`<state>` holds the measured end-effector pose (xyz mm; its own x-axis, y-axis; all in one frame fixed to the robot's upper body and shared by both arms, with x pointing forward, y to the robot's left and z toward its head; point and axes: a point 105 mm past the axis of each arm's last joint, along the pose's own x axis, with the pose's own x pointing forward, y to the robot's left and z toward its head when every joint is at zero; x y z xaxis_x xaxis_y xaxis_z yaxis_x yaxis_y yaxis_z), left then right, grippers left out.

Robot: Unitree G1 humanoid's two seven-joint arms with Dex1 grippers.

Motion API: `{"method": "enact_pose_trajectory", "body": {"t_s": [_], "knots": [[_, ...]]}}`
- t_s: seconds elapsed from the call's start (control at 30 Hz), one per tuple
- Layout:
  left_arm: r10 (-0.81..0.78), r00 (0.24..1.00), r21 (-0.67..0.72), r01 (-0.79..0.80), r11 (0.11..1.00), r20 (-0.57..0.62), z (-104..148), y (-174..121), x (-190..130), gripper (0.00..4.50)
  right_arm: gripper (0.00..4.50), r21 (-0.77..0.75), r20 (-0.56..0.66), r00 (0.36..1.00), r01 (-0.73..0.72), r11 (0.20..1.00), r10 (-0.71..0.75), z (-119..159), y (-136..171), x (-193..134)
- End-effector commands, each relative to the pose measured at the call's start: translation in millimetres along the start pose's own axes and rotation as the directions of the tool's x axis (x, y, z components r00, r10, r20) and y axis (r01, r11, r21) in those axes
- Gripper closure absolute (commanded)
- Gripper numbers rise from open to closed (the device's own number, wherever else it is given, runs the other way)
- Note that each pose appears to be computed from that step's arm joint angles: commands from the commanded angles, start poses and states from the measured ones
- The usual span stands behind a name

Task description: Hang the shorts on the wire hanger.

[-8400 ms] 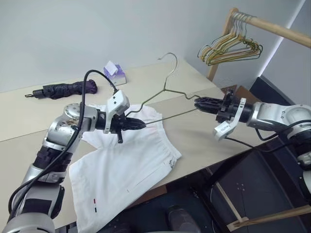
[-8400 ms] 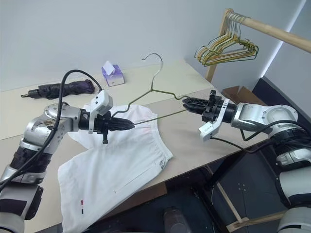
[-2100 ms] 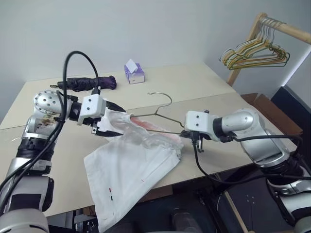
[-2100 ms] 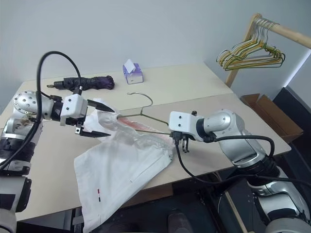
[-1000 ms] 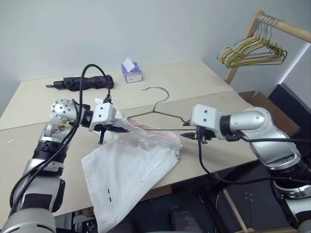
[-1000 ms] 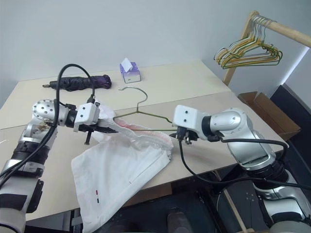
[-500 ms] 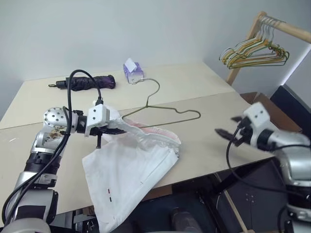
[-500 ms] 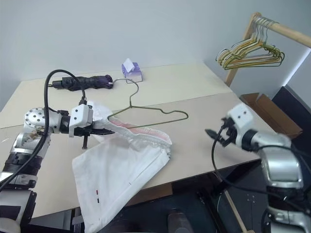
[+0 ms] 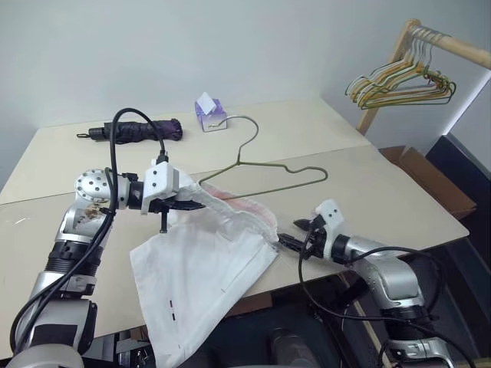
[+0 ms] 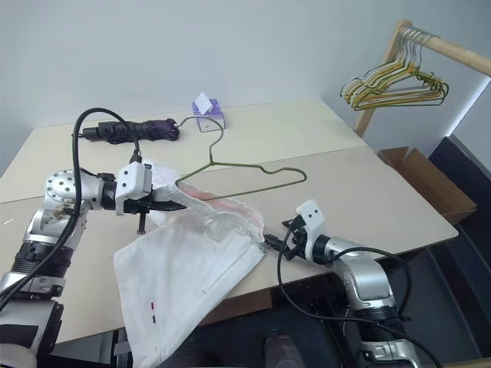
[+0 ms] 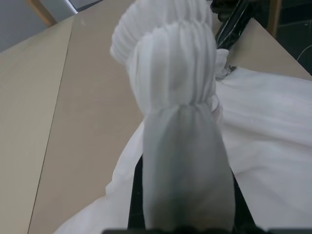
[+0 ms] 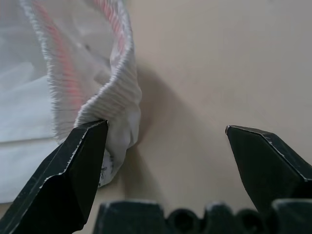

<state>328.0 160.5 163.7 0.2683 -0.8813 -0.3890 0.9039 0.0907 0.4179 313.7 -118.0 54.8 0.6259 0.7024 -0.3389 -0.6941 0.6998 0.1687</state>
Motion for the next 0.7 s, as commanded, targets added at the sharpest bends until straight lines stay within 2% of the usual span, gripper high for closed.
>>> {"method": "enact_pose_trajectory", "body": {"t_s": [0.03,0.23,0.37,0.47,0.6,0.7], "knots": [[0.029,0.999,0.043,-0.03,0.999,0.025,13,9,-3,4.5,0.01,-0.025,0.032,0.999,-0.022,0.999,0.023,12,4,9],[0.031,0.999,0.047,-0.032,0.998,0.024,13,9,-3,4.5,0.01,0.009,0.035,0.999,-0.042,0.999,0.041,13,6,13],[0.034,0.999,0.049,-0.035,0.998,0.021,13,8,-6,4.5,0.01,-0.017,0.056,0.998,-0.014,1.0,0.015,17,-5,-6],[0.038,0.999,0.047,-0.039,0.998,0.014,11,7,-8,4.5,0.01,-0.032,0.041,0.998,-0.045,0.998,0.046,12,-7,-27],[0.042,0.999,0.044,-0.042,0.998,0.011,10,8,-9,4.5,0.01,-0.062,0.01,0.992,-0.124,0.99,0.125,6,4,-45],[0.041,0.999,0.042,-0.042,0.998,0.012,10,8,-8,4.5,0.01,-0.08,0.019,0.99,-0.141,0.987,0.143,7,14,-42]]}}
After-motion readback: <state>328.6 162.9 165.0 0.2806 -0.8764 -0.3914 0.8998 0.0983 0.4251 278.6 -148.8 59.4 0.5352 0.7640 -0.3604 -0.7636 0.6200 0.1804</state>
